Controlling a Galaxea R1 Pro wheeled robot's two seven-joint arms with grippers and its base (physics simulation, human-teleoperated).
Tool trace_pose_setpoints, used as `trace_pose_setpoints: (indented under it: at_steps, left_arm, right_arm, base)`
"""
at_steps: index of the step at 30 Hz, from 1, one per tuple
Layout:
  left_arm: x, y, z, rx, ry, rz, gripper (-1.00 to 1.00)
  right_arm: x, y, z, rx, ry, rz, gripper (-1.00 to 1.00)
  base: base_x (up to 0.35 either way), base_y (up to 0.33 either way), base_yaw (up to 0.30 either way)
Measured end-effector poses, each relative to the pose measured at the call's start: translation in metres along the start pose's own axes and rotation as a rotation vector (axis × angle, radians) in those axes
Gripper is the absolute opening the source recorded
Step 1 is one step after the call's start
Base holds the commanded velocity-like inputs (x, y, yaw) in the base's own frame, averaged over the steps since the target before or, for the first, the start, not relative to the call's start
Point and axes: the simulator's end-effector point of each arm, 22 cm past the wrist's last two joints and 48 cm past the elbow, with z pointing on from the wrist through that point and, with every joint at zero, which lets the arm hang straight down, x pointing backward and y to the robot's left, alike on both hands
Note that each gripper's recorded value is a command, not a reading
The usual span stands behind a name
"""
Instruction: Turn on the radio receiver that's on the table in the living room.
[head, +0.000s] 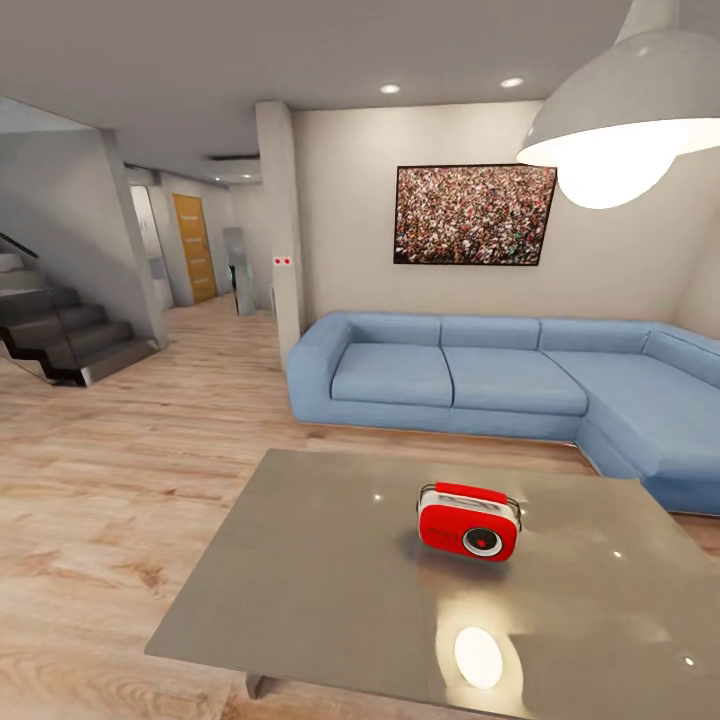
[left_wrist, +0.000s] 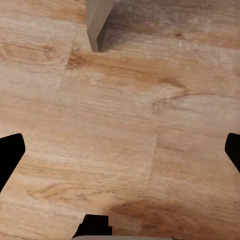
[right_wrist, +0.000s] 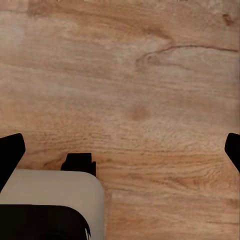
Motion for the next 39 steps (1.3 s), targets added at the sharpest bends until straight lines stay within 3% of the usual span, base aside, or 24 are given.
trace_pose_setpoints:
  at_steps: [5, 10, 15, 22, 25, 28, 34, 37, 39]
  left_arm:
    - [-0.004, -0.001, 0.0, 0.0, -0.006, -0.003, 1.0]
    - [-0.037, -0.001, 0.003, 0.0, -0.074, -0.012, 1.0]
    - [-0.091, -0.007, 0.003, 0.01, -0.131, -0.023, 1.0]
    - [-0.171, -0.006, -0.009, 0.012, -0.166, -0.029, 1.0]
    - [-0.2, -0.009, -0.014, 0.017, -0.192, -0.036, 1.0]
    - [-0.221, -0.012, -0.014, 0.02, -0.205, -0.039, 1.0]
    - [-0.254, -0.01, -0.017, 0.016, -0.253, -0.039, 1.0]
    - [-0.277, -0.01, -0.021, 0.008, -0.29, -0.011, 1.0]
    - [-0.289, -0.01, -0.019, -0.004, -0.275, 0.028, 1.0]
  right_arm:
    - [-0.032, -0.012, 0.0, 0.014, -0.067, -0.005, 1.0]
    - [-0.119, -0.03, -0.009, 0.031, -0.246, -0.016, 1.0]
    - [-0.19, -0.031, -0.028, 0.032, -0.392, -0.019, 1.0]
    - [-0.261, -0.034, -0.048, 0.043, -0.516, -0.012, 1.0]
    - [-0.29, -0.036, -0.051, 0.043, -0.519, 0.001, 1.0]
    - [-0.309, -0.038, -0.049, 0.043, -0.461, 0.005, 1.0]
    - [-0.338, -0.042, -0.056, 0.057, -0.473, 0.007, 1.0]
    - [-0.341, -0.043, -0.057, 0.058, -0.477, 0.006, 1.0]
    - [-0.342, -0.042, -0.057, 0.058, -0.478, 0.005, 1.0]
  base:
    - [0.0, 0.0, 0.0]
    - [0.0, 0.0, 0.0]
    - [0.0, 0.0, 0.0]
    - [0.0, 0.0, 0.0]
    - [0.0, 0.0, 0.0]
    - [0.0, 0.0, 0.0]
    - [0.0, 0.0, 0.0]
    - [0.0, 0.0, 0.0]
    - [0.0, 0.0, 0.0]
